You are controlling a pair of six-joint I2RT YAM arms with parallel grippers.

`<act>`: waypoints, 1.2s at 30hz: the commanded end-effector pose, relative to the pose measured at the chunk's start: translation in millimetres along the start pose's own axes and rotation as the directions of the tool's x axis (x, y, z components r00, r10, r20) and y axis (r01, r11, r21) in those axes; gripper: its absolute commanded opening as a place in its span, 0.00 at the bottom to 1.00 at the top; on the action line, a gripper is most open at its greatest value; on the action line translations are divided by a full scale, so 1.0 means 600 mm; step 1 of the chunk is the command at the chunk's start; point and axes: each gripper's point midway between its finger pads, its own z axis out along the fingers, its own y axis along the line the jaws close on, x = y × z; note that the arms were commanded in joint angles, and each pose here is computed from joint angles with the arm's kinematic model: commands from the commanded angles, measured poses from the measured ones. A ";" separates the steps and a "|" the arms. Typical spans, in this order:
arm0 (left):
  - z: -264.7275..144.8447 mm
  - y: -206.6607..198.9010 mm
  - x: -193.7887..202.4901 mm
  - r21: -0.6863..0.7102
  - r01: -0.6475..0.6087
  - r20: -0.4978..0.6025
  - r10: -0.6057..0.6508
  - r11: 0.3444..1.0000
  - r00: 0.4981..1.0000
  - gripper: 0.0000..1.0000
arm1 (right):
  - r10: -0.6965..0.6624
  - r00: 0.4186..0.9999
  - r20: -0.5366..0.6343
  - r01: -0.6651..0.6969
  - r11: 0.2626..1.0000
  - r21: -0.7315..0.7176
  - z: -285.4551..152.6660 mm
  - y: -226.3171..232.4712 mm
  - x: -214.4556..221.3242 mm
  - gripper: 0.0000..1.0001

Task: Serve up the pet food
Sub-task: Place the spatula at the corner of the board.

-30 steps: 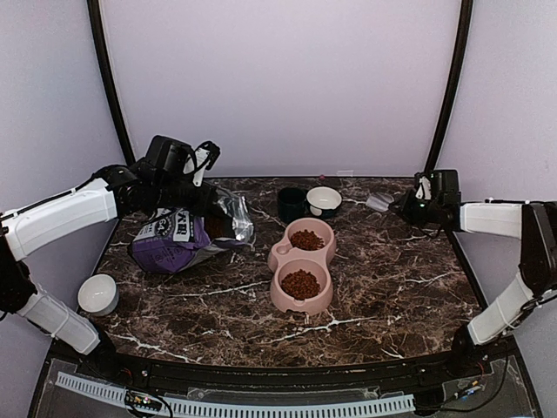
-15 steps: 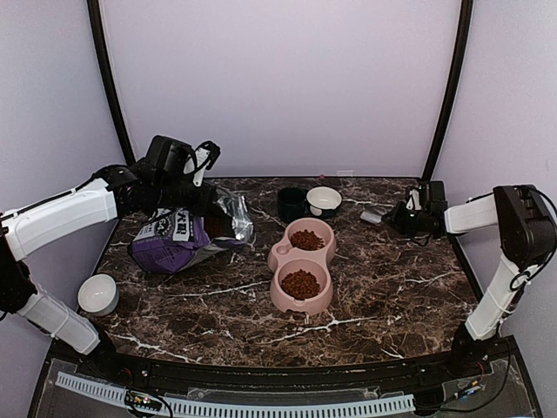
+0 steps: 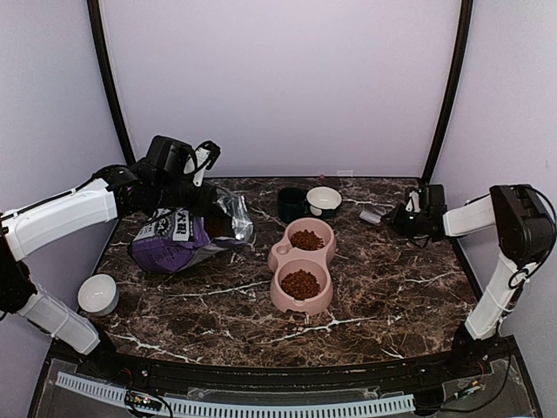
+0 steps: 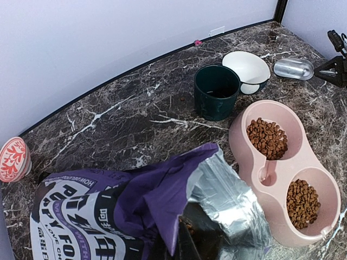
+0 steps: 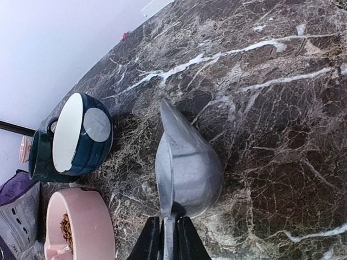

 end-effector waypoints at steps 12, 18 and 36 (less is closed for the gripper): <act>-0.037 0.017 -0.060 -0.038 0.009 0.141 -0.004 0.999 0.990 0.00 | -0.024 0.997 -0.075 0.030 0.997 0.067 -0.004 -0.031 0.054 0.24; -0.039 0.017 -0.060 -0.039 0.010 0.141 -0.004 0.999 0.990 0.00 | -0.052 0.995 -0.080 0.060 0.994 0.094 -0.009 -0.030 0.058 0.36; -0.044 0.016 -0.063 -0.031 0.010 0.151 -0.005 0.999 0.989 0.00 | -0.153 0.987 -0.055 0.161 0.972 0.174 -0.046 -0.014 0.034 0.74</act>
